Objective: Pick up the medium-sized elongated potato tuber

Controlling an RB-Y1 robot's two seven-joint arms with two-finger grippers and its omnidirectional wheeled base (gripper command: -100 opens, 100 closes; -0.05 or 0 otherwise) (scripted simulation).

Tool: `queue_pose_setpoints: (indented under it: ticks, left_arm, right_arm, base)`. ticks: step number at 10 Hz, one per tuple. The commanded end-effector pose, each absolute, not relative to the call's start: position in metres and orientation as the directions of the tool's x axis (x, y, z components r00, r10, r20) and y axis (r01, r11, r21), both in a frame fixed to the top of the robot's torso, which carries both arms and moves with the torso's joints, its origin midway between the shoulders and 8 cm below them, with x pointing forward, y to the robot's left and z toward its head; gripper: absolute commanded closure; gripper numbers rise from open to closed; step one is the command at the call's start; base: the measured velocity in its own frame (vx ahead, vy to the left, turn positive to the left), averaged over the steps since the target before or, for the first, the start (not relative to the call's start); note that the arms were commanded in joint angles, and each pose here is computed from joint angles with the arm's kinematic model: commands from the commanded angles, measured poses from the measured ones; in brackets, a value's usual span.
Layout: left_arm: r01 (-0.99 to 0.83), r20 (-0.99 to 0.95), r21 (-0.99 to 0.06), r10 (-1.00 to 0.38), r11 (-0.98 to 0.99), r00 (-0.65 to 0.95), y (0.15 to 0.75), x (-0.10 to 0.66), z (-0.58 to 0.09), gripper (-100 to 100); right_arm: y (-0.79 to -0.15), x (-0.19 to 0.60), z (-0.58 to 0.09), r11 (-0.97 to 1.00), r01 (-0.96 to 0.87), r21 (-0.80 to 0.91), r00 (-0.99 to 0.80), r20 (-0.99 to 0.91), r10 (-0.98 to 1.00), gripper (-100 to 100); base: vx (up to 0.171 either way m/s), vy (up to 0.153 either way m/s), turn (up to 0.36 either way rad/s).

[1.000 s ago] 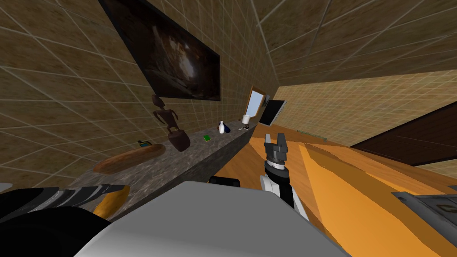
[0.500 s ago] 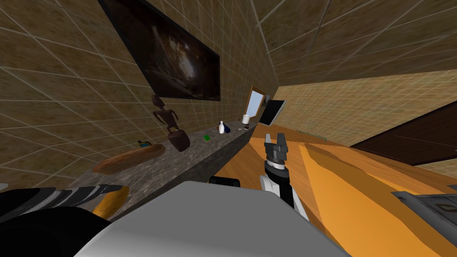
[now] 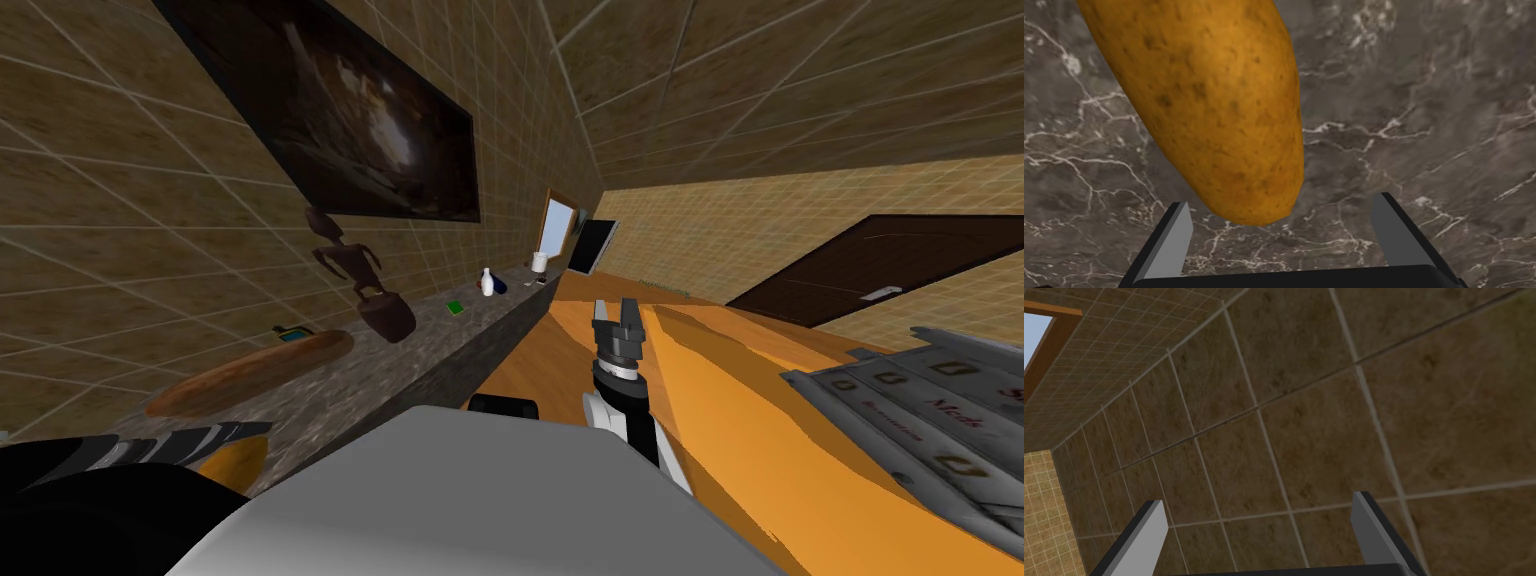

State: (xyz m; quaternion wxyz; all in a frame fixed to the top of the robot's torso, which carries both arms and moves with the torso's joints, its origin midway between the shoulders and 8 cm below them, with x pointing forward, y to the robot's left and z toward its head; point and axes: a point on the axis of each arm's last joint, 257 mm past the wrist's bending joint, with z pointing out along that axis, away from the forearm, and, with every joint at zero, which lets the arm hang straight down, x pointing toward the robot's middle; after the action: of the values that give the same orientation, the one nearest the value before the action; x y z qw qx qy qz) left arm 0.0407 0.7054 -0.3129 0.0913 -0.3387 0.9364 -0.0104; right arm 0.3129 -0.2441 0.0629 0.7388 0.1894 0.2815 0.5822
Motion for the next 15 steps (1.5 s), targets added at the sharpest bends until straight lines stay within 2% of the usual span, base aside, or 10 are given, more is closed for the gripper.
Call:
queue_pose_setpoints:
  ticks: [1,2,3,7,8,9,13,14,15]
  left_arm:
    - [-0.667,-0.166,-0.082,-0.67,0.741,-0.724,0.706,0.035,-0.321,-100]
    - [-0.652,-0.166,-0.081,-0.655,0.754,-0.737,0.706,0.037,-0.318,-100]
    - [-0.656,-0.167,-0.082,-0.659,0.751,-0.733,0.707,0.038,-0.318,100]
    - [-0.655,-0.167,-0.083,-0.658,0.751,-0.734,0.706,0.038,-0.318,100]
    - [-0.655,-0.167,-0.083,-0.658,0.751,-0.734,0.706,0.038,-0.318,0]
    - [-0.636,-0.165,-0.08,-0.64,0.767,-0.751,0.706,0.041,-0.313,100]
    - [-0.561,-0.16,-0.077,-0.565,0.824,-0.809,0.706,0.055,-0.296,100]
    - [-0.577,-0.161,-0.077,-0.581,0.813,-0.798,0.706,0.052,-0.3,100]
    - [-0.573,-0.159,-0.078,-0.578,0.816,-0.801,0.706,0.052,-0.299,0]
  right_arm:
    - [-0.244,0.313,0.063,0.25,-0.754,0.608,0.164,-0.195,0.967,0]
    - [-0.244,0.313,0.063,0.25,-0.754,0.608,0.164,-0.195,0.967,0]
    - [-0.244,0.313,0.063,0.25,-0.753,0.608,0.164,-0.196,0.967,0]
    - [-0.244,0.313,0.063,0.25,-0.753,0.608,0.164,-0.196,0.967,0]
    - [-0.244,0.313,0.063,0.25,-0.753,0.608,0.164,-0.196,0.967,0]
    - [-0.244,0.313,0.063,0.25,-0.753,0.608,0.164,-0.196,0.967,0]
    - [-0.244,0.313,0.063,0.251,-0.753,0.608,0.164,-0.196,0.967,0]
    - [-0.244,0.313,0.063,0.251,-0.753,0.608,0.164,-0.196,0.967,0]
    - [-0.244,0.313,0.063,0.25,-0.754,0.608,0.164,-0.196,0.967,0]
  base:
    - [-0.163,0.034,-0.234]
    - [-0.071,0.017,-0.054]
    - [-0.009,0.001,-0.009]
    - [0.0,0.0,0.0]
    - [0.0,0.0,0.0]
    - [0.067,0.001,0.243]
    - [0.147,-0.033,0.278]
    - [0.06,-0.001,0.061]
    - [0.011,-0.003,-0.012]
